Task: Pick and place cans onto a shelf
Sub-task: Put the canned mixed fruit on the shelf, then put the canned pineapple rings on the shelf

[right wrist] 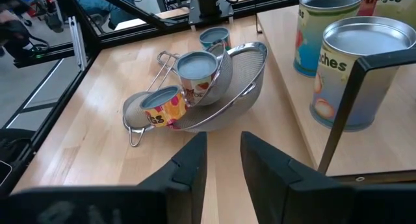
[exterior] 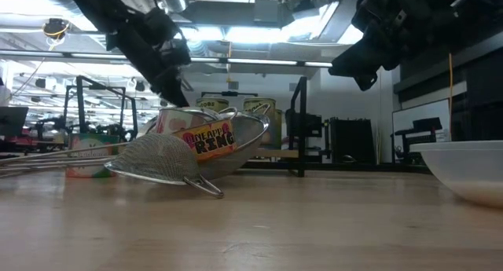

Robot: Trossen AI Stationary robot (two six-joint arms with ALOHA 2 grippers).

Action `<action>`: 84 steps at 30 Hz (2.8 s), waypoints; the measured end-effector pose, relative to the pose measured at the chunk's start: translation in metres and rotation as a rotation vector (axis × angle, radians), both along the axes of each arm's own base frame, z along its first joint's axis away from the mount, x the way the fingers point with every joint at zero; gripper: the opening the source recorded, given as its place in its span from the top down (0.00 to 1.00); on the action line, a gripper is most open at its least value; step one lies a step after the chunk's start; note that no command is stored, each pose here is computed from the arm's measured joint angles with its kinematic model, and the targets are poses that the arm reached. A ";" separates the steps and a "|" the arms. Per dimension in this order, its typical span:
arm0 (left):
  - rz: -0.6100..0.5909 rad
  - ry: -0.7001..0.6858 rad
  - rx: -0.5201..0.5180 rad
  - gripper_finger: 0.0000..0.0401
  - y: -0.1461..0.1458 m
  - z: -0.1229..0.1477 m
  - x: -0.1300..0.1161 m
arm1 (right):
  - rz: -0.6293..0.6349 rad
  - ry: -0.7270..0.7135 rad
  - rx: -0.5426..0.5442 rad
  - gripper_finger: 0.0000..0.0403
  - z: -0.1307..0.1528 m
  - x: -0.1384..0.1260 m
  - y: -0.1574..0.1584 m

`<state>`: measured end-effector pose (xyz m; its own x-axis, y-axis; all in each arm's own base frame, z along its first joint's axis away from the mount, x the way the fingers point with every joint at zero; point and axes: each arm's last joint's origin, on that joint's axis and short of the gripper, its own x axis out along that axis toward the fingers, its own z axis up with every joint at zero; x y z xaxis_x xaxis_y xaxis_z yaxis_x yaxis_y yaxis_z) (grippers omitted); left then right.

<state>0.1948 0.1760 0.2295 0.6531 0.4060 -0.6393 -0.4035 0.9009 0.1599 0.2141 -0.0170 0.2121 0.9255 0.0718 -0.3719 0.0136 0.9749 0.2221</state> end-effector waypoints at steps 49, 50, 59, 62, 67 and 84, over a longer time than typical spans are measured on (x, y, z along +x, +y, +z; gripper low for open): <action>0.015 -0.095 0.042 0.74 -0.009 0.021 -0.006 | 0.002 0.000 -0.002 0.76 0.000 0.000 0.000; 0.007 -0.112 0.041 0.74 -0.011 0.025 -0.007 | 0.002 0.000 -0.002 0.76 0.000 0.000 0.000; -0.185 -0.316 -0.076 0.74 -0.048 0.052 -0.006 | 0.002 0.000 -0.002 0.76 0.000 0.000 0.000; -0.262 -0.353 -0.134 0.74 -0.065 0.057 -0.001 | 0.002 0.000 -0.002 0.76 0.000 0.000 0.000; -0.391 -0.370 -0.219 0.74 -0.099 0.060 0.011 | 0.002 0.000 -0.002 0.76 0.000 0.000 0.000; -0.535 -0.303 -0.236 0.75 -0.222 0.055 0.028 | 0.002 0.000 0.000 0.76 0.000 0.000 0.000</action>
<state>0.2223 -0.0459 0.2850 0.8908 -0.1531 -0.4279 0.1133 0.9866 -0.1170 0.2141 -0.0169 0.2121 0.9254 0.0733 -0.3718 0.0121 0.9749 0.2224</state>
